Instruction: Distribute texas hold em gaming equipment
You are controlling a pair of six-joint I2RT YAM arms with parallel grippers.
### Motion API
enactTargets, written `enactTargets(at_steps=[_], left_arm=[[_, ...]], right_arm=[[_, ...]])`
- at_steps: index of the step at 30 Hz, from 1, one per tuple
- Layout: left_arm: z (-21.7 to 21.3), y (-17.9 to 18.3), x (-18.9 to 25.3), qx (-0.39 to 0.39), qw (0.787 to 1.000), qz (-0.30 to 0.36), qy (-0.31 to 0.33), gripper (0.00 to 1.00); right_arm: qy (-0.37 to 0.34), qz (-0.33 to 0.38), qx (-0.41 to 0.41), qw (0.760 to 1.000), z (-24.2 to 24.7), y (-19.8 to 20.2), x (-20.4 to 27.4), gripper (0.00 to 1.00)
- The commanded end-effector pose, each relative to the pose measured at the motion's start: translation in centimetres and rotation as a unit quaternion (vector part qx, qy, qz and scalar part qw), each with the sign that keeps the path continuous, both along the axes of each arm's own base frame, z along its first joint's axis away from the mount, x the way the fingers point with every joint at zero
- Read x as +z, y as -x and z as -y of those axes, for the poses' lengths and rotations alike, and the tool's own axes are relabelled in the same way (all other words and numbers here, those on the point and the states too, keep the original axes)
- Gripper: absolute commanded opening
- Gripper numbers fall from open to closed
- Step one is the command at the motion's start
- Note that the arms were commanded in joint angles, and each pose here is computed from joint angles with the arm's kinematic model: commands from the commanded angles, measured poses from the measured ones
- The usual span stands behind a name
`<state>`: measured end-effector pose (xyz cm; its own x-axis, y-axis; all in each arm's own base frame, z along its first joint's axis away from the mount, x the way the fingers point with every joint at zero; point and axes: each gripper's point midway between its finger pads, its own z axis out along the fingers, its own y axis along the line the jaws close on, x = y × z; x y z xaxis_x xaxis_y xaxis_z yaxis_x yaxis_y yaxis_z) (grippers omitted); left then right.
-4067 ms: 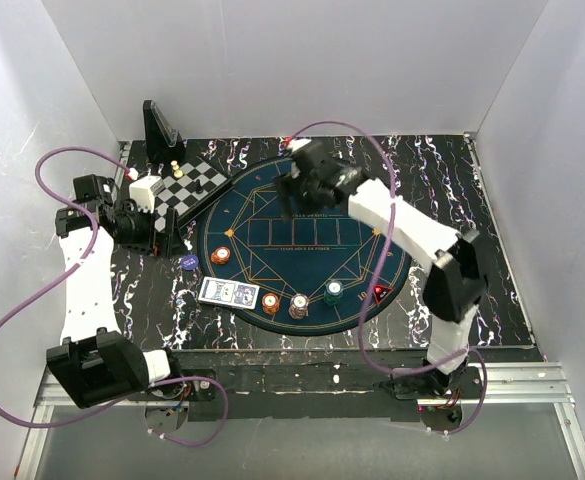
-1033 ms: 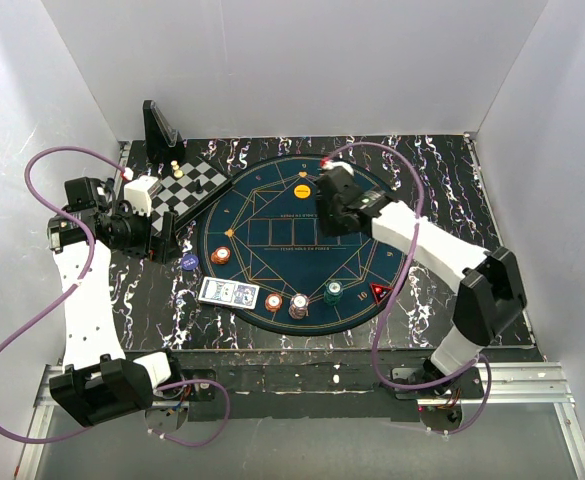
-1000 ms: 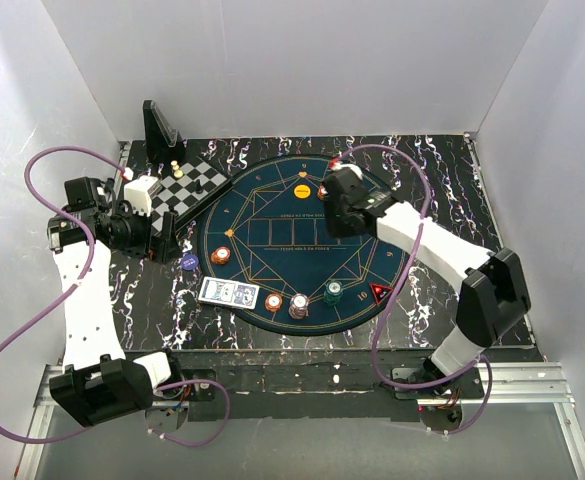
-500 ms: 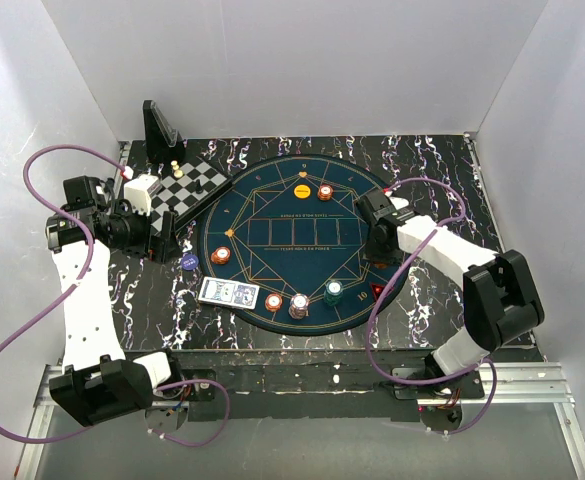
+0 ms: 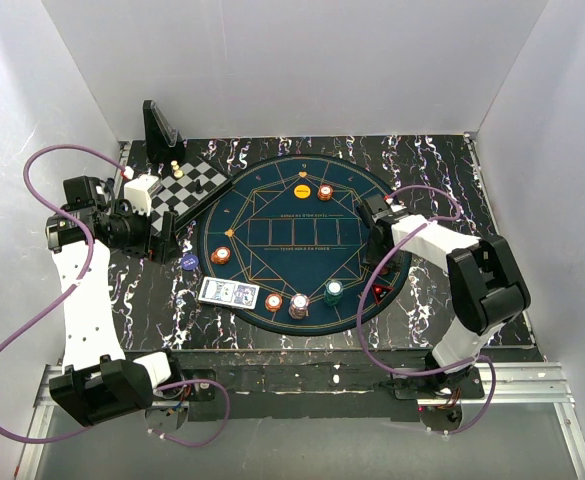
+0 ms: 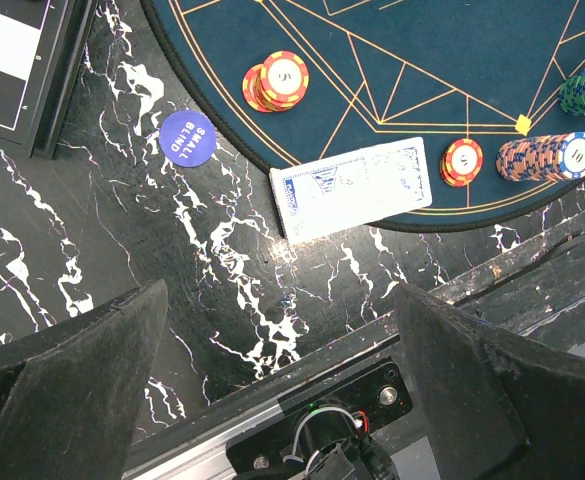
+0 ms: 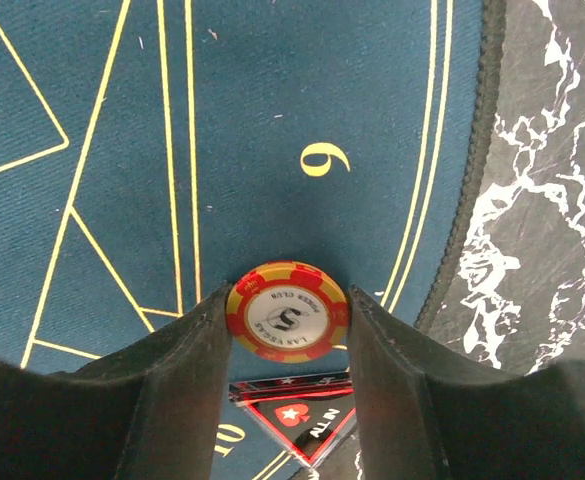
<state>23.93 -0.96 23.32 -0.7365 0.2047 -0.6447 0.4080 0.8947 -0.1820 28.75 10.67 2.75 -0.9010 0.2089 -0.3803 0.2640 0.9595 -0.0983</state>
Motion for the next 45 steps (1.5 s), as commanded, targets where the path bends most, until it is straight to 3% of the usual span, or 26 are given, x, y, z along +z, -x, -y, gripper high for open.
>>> enactTargets(at_steps=[1,6,12,18,22,26,31,40,45], left_arm=[[0.1,0.3,0.6,-0.007,1.0,0.014,-0.002,0.98],[0.1,0.5,0.6,-0.006,1.0,0.014,-0.003,0.98],[0.3,0.4,0.7,-0.007,1.0,0.014,0.002,0.98],[0.3,0.3,0.5,-0.005,1.0,0.012,0.003,0.98],[0.3,0.2,0.3,-0.004,1.0,0.01,0.008,0.98],[0.3,0.2,0.4,-0.002,1.0,0.011,0.008,0.98],[0.3,0.2,0.2,-0.001,1.0,0.008,0.007,0.98],[0.3,0.2,0.3,-0.001,1.0,0.013,0.006,0.98],[0.2,0.2,0.1,-0.001,1.0,0.012,0.003,0.98]], right_arm=[[0.001,0.018,-0.004,1.0,-0.1,-1.2,0.4,0.63],[-0.001,0.033,-0.005,0.999,0.1,-1.3,2.1,0.77],[-0.011,0.096,0.02,0.995,-1.0,-1.8,7.5,0.81],[-0.042,0.155,0.106,0.981,-6.8,-0.6,13.9,0.85],[-0.051,0.147,0.192,0.969,-12.3,2.1,15.3,0.88],[-0.067,0.125,0.269,0.953,-17.4,5.3,15.0,0.89],[-0.073,0.091,0.309,0.944,-20.8,7.9,13.0,0.9],[-0.07,0.044,0.33,0.94,-22.7,9.4,9.2,0.9],[-0.07,0.022,0.325,0.943,-22.5,10.2,7.3,0.86]])
